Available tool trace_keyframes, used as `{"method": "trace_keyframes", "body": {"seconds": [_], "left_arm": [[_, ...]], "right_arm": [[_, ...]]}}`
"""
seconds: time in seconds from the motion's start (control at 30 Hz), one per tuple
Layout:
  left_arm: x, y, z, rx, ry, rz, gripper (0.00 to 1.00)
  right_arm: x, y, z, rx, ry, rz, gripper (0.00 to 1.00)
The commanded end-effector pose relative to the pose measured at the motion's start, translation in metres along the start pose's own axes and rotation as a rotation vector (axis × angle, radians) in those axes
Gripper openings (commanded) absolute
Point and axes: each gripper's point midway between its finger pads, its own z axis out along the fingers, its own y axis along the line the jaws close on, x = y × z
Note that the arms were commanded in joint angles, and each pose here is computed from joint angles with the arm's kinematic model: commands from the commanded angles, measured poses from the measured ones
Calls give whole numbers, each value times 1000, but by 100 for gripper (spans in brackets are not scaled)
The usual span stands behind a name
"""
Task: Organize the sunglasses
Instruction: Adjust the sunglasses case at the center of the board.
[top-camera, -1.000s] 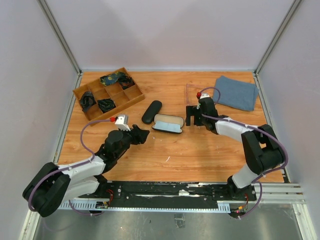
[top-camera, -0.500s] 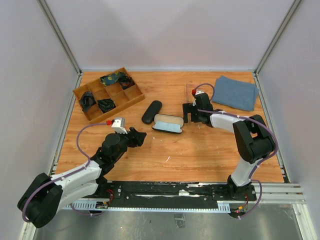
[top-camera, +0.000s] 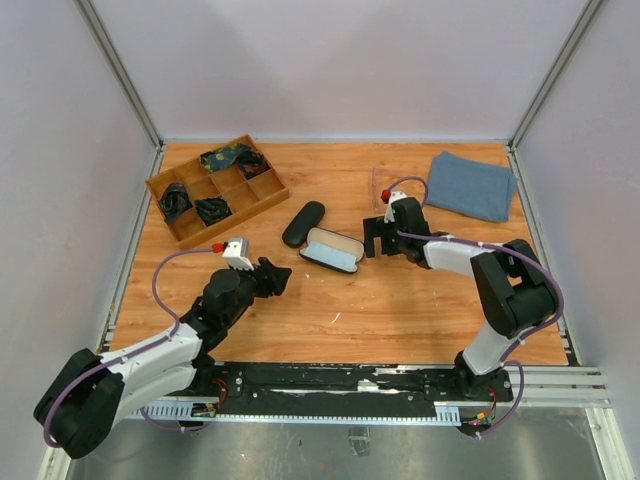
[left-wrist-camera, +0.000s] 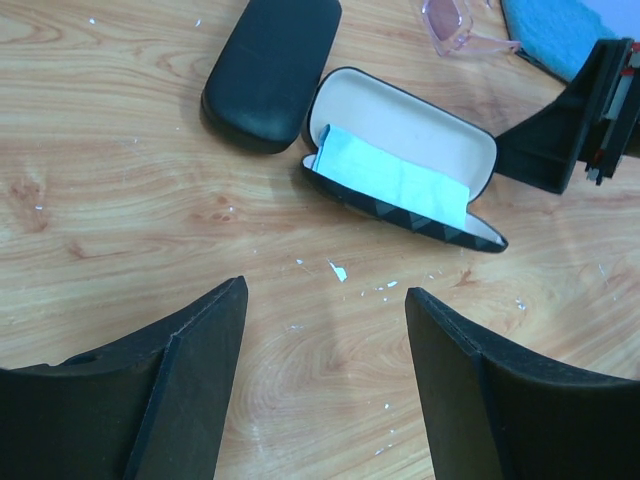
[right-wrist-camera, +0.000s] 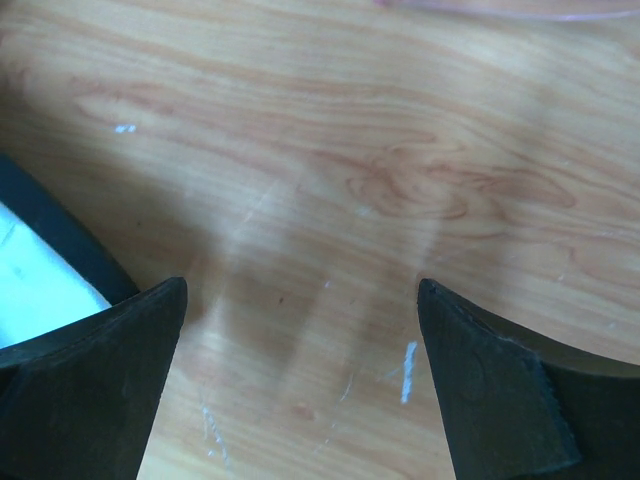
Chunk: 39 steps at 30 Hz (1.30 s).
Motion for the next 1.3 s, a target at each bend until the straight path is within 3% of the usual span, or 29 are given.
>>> {"method": "trace_keyframes", "body": {"seconds": [0.0,0.87,1.27], "left_arm": [[-5,2,-3,-3,-26,-4,70],[-3,5,-12,1,-38,-23,71],[-3,5,-13,0,-41,-27,71]], "right_arm": [[0,21,-12,-64,-37,-40,98],[17,80,-31,-151,-33,-154,98],[17,80,-34,-128,-31,-157,98]]}}
